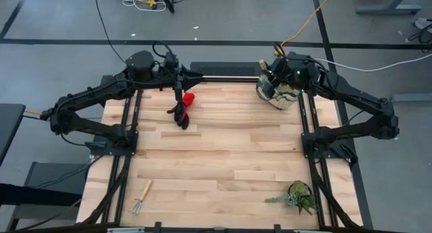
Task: Pick & Place Garden tools in Gardening bag
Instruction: Put the brown trowel into the gardening bag
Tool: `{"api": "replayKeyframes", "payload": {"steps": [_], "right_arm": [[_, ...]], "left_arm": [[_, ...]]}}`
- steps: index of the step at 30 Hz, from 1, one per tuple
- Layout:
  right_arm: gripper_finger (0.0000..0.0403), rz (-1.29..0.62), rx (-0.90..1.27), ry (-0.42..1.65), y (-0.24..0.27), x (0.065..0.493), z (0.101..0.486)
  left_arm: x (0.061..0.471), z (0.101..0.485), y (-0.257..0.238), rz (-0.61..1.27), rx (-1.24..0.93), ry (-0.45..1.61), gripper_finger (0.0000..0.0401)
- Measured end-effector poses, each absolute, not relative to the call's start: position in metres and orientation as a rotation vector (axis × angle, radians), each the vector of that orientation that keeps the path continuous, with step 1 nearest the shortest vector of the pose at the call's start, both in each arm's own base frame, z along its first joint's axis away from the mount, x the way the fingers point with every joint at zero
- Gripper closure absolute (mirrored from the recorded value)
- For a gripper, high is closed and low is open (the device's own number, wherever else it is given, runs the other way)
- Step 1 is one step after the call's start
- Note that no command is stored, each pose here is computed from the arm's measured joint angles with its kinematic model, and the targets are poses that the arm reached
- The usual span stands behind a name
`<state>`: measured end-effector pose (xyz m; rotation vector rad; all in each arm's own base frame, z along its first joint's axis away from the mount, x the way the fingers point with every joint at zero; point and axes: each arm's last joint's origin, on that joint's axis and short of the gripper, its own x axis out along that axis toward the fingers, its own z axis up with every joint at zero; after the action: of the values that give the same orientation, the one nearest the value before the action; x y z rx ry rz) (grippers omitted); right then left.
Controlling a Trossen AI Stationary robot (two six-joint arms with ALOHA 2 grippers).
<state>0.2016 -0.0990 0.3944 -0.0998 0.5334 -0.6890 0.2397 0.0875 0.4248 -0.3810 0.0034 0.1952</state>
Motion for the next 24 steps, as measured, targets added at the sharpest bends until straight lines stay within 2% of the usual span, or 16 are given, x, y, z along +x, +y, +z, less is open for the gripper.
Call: {"api": "replayKeyframes", "payload": {"steps": [10, 24], "right_arm": [[0.0342, -0.78, -0.059, 0.574, -0.116, 0.189, 0.392], [0.0342, -0.847, -0.076, 0.409, -0.093, 0.143, 0.421]], "left_arm": [[0.24, 0.425, 0.087, 0.195, -0.381, 0.003, 0.0286], [0.24, 0.425, 0.087, 0.195, -0.384, 0.003, 0.0286]]}}
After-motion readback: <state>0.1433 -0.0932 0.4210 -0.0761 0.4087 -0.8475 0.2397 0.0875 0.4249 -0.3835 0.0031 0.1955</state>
